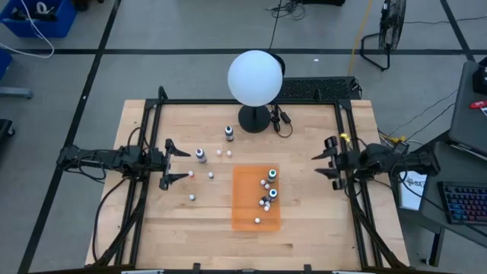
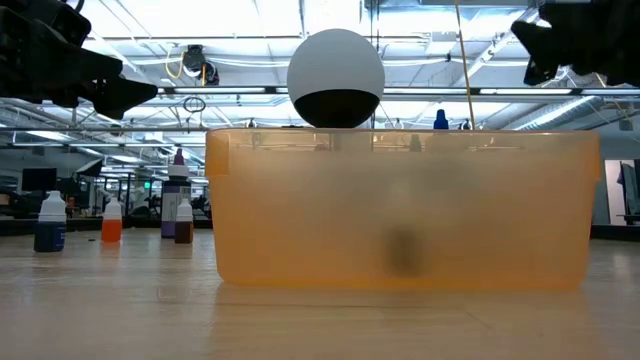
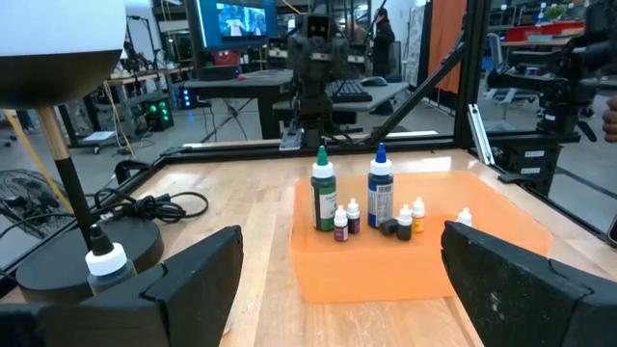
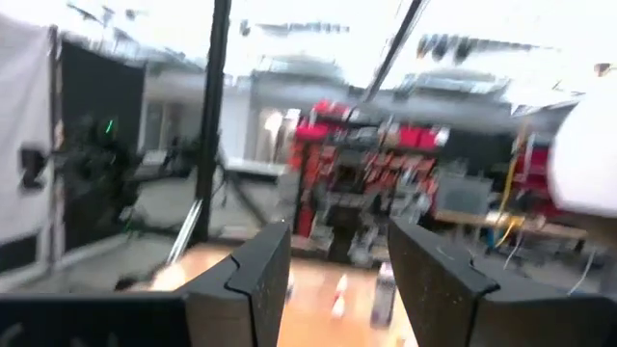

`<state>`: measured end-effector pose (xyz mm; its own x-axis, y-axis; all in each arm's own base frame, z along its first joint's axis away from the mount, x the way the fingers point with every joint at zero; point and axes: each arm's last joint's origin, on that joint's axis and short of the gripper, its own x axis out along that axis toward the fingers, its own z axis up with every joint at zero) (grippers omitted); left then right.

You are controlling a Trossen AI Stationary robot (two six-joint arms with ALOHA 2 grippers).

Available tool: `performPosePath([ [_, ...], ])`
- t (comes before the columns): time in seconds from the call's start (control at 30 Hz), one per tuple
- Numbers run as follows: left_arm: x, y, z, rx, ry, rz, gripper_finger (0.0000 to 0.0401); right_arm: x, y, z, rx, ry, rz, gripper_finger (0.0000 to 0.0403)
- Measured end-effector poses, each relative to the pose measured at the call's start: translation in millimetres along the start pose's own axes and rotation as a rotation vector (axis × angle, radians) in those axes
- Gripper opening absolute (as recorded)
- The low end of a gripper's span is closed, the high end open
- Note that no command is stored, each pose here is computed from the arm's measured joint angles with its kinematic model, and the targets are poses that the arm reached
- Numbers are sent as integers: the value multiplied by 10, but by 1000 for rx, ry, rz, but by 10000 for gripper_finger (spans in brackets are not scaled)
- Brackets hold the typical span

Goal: Pick & Place food coloring
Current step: Put the small blue food coloring bottle into the orange bin

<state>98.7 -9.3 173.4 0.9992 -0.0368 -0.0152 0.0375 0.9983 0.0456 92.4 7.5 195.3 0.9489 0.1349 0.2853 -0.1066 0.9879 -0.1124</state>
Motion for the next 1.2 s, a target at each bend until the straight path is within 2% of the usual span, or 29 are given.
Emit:
performPosePath([
  [0.2, 0, 0, -1, 0, 0, 0, 351, 5, -46, -42, 40, 37, 28, 161],
  [0.33, 0, 0, -1, 0, 0, 0, 351, -2, -65, -176, 119, 175, -1, 162],
  [0.47, 0, 0, -1, 0, 0, 0, 351, -7, -61, -248, 143, 249, -1, 164],
  [0.77, 0, 0, -1, 0, 0, 0, 351, 2, -61, -280, 155, 282, -2, 164],
  [0.93, 0, 0, 0, 0, 0, 0, 351, 5, -61, -289, 233, 291, -13, 166],
  [1.2, 0, 0, -1, 0, 0, 0, 351, 5, -61, -289, 233, 291, -14, 163],
])
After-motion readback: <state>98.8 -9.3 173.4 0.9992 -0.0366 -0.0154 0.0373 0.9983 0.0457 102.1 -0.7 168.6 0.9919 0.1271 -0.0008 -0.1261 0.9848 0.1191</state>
